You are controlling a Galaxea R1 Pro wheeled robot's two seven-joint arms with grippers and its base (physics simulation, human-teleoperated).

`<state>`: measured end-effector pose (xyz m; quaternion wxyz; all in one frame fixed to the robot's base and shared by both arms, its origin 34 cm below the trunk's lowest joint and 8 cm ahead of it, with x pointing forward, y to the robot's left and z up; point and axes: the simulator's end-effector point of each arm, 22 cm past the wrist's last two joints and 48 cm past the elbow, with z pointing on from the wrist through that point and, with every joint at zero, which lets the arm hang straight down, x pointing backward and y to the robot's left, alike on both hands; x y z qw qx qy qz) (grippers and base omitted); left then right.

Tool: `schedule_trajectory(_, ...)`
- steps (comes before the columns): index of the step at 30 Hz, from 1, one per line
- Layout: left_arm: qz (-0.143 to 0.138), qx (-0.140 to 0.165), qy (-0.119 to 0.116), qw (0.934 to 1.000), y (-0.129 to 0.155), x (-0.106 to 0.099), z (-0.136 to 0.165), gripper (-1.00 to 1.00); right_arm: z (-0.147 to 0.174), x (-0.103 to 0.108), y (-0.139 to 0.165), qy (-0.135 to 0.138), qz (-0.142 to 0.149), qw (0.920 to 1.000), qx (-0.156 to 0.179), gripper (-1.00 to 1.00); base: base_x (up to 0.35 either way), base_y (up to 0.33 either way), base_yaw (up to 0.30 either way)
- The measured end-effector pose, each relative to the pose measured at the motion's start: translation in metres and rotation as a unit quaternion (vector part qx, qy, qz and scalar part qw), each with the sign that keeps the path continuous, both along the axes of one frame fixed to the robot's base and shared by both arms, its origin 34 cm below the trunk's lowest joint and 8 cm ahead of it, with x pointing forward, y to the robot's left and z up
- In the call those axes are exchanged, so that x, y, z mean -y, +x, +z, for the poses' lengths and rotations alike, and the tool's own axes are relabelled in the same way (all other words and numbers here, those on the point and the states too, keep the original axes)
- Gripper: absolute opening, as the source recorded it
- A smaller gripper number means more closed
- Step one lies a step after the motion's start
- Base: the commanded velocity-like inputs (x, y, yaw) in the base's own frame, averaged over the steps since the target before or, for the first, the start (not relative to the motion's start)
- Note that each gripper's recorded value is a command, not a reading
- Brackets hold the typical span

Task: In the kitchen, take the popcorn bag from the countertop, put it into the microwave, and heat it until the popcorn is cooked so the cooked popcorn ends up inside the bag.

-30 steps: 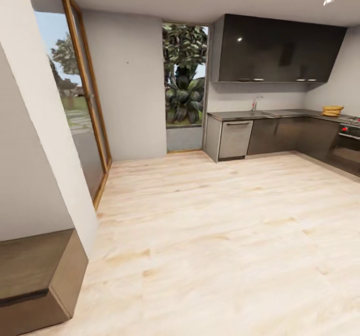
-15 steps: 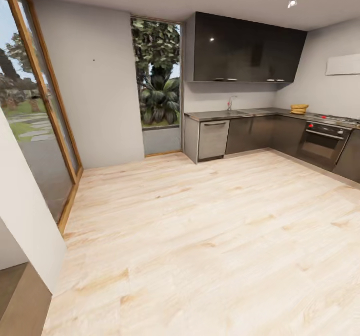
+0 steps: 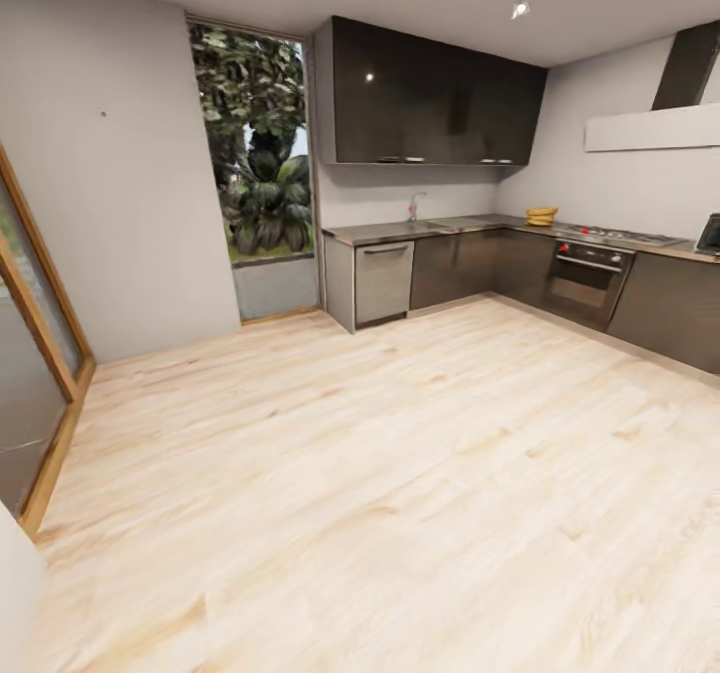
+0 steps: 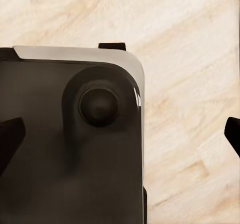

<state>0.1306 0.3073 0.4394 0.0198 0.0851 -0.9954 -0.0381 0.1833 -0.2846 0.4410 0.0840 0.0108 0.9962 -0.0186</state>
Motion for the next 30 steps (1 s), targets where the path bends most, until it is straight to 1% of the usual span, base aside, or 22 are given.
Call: schedule_trajectory(30,0.000,0.000,0.000,1.0000,0.0000,0.0000,0.0000,1.00,0.0000,-0.0008,0.0001,0.001,0.000,1.0000,0.000,1.00,0.336,0.000,-0.280)
